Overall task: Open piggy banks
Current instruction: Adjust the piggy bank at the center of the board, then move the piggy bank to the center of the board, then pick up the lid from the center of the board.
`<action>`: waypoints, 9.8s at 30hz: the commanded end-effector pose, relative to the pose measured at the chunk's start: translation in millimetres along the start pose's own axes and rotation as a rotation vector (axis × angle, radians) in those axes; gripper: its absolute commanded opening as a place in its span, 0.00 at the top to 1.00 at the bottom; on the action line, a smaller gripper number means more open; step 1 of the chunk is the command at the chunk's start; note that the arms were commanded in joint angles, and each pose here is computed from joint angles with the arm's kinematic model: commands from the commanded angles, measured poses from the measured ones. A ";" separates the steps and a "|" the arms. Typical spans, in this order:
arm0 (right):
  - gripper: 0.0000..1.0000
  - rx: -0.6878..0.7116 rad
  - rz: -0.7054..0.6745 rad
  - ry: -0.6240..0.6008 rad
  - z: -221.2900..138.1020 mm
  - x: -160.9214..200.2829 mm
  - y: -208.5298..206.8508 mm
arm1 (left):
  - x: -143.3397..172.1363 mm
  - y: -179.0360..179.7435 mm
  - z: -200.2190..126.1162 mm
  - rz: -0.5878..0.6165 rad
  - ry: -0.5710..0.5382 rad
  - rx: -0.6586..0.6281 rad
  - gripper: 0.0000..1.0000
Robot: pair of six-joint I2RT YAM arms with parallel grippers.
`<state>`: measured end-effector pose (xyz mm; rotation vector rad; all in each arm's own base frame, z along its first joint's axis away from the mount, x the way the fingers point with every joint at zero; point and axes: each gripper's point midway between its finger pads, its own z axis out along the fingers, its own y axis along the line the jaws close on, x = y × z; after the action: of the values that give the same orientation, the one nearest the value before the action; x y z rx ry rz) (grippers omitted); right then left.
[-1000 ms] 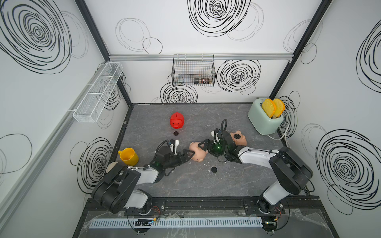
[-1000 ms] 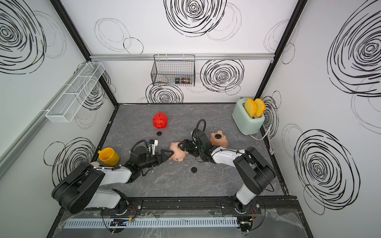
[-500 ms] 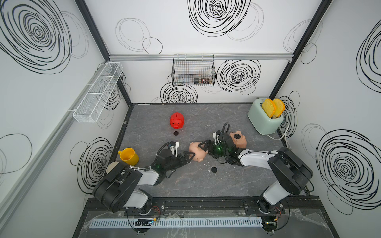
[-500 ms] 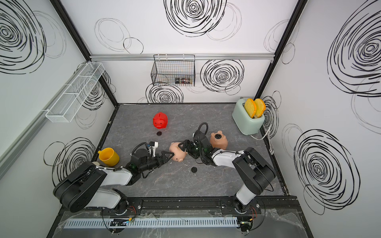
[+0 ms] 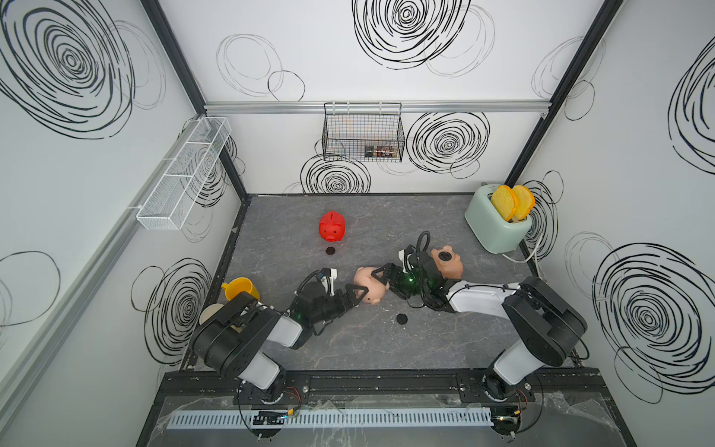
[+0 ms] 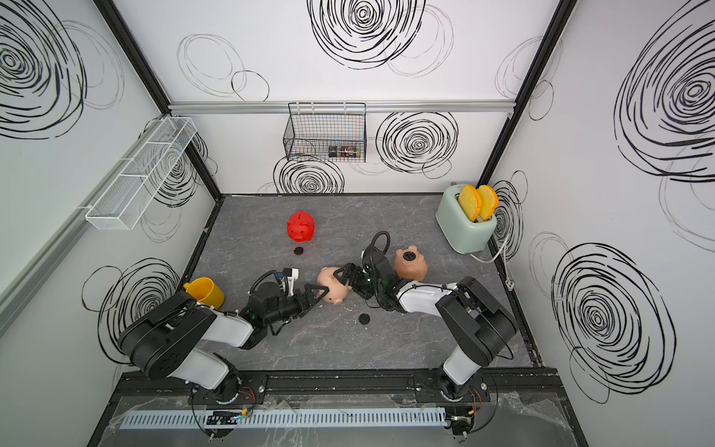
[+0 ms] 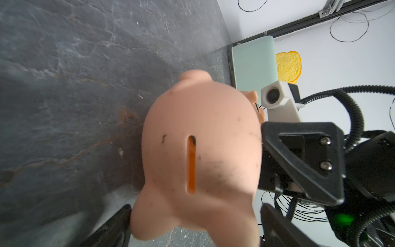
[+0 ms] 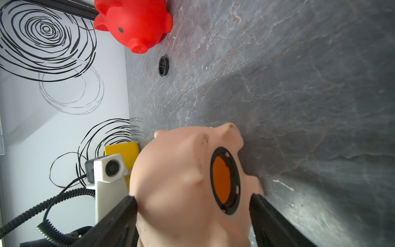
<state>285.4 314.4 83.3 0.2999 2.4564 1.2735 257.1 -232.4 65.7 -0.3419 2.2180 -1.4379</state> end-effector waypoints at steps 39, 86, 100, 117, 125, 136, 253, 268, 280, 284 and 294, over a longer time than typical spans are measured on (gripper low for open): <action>0.15 0.097 0.023 0.060 5.1 20.7 -35.4 | -3.5 -18.0 4.6 -0.022 -0.011 0.125 0.16; 0.06 0.186 -0.298 -0.377 -162.9 -34.8 -25.9 | -74.6 -32.6 55.2 0.662 0.072 -0.899 0.11; 0.06 0.180 -0.324 -0.374 -162.1 -35.9 -25.7 | -61.5 -91.7 69.0 0.626 0.088 -0.660 0.04; 0.06 0.227 -0.444 -0.221 -96.6 -4.5 -1.1 | -57.8 -92.4 -22.2 0.411 -0.054 -0.233 0.04; 0.00 0.286 -0.429 -0.142 -37.3 2.8 15.4 | -60.0 -69.2 -57.6 0.321 -0.130 -0.130 0.04; 0.04 0.439 -0.416 -0.119 16.1 -18.3 7.8 | -70.7 -54.5 -73.1 0.263 -0.197 -0.110 0.04; 0.07 0.462 -0.651 -0.153 110.7 -188.3 10.1 | -131.8 2.8 -61.9 0.229 -0.381 -0.257 0.04; 0.06 0.356 -0.661 -0.151 86.9 -184.4 60.3 | -124.1 0.1 -70.4 0.240 -0.388 -0.270 0.04; 0.15 0.423 -0.606 -0.054 -10.2 -93.7 20.7 | -35.5 -33.7 -47.1 0.383 -0.167 -0.183 0.04; 0.23 0.497 -0.563 0.057 -35.7 -44.1 -20.4 | -0.2 -39.6 -41.6 0.409 -0.090 -0.144 0.04; 0.57 0.624 -0.446 0.197 -76.6 55.6 -59.1 | 76.2 -36.4 -23.6 0.445 0.097 -0.108 0.04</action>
<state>219.1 249.7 62.5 -0.3373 2.7669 0.3951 181.5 -259.4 90.3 0.2116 2.2828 -1.1046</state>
